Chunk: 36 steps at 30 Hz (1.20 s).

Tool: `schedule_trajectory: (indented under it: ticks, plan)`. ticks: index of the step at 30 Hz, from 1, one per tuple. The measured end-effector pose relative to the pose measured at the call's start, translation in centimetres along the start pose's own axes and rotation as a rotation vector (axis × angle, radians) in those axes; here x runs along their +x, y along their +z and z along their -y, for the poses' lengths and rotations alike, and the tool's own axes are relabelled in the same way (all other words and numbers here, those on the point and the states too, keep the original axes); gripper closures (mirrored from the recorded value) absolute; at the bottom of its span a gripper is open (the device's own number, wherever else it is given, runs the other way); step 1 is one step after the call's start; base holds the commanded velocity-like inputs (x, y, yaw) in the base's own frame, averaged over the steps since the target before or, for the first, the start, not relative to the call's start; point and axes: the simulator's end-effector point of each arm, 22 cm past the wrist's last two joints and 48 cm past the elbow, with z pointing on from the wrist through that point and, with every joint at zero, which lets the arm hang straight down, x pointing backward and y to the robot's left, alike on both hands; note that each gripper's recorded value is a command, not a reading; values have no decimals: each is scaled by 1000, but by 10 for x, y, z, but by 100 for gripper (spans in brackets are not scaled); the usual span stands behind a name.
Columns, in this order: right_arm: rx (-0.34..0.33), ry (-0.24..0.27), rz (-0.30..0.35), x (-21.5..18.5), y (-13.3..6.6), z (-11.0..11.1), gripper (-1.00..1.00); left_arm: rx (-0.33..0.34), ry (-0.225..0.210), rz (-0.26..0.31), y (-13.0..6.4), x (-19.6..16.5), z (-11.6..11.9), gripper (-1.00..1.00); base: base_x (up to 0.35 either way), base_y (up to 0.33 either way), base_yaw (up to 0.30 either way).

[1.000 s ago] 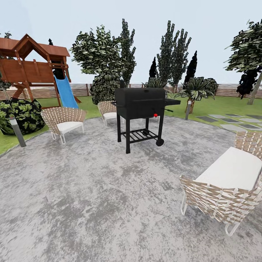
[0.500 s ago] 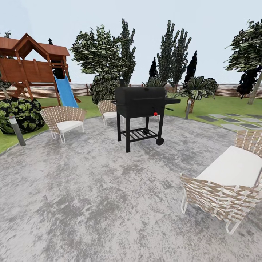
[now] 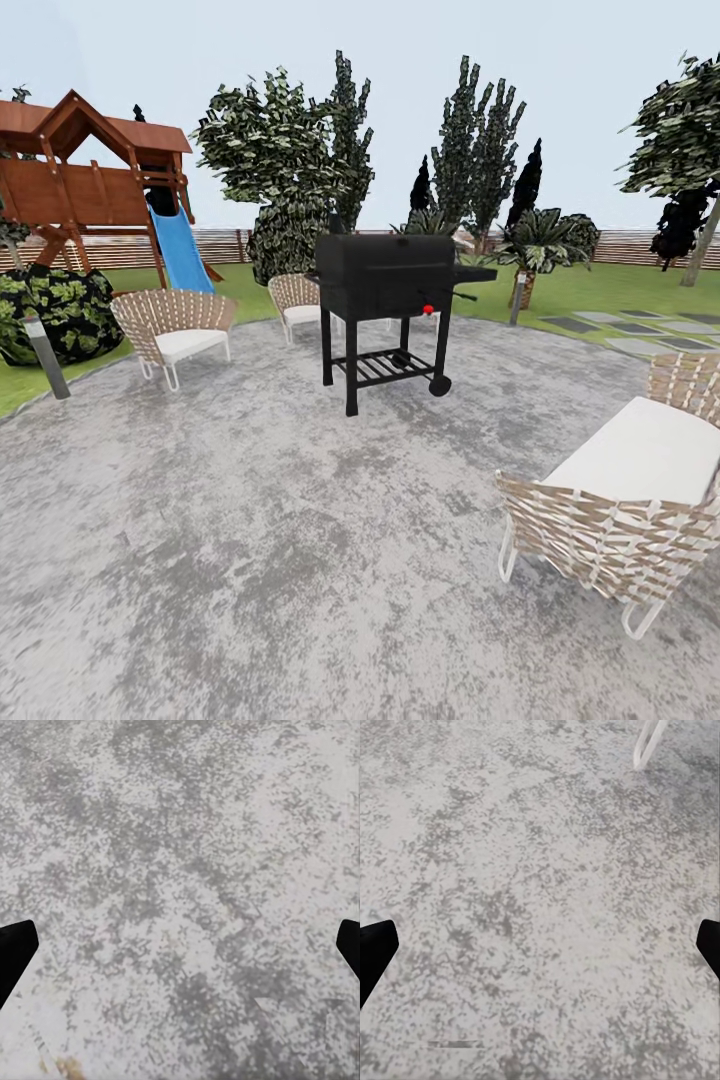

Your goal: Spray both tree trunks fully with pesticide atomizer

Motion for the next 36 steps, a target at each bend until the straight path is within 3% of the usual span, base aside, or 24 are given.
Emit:
schedule_trajectory:
  ticks: [36]
  plan:
    - [-3,-4,-28,70,41,-7,-100,-2,0,-28,49,65,5,-100,0,0,0]
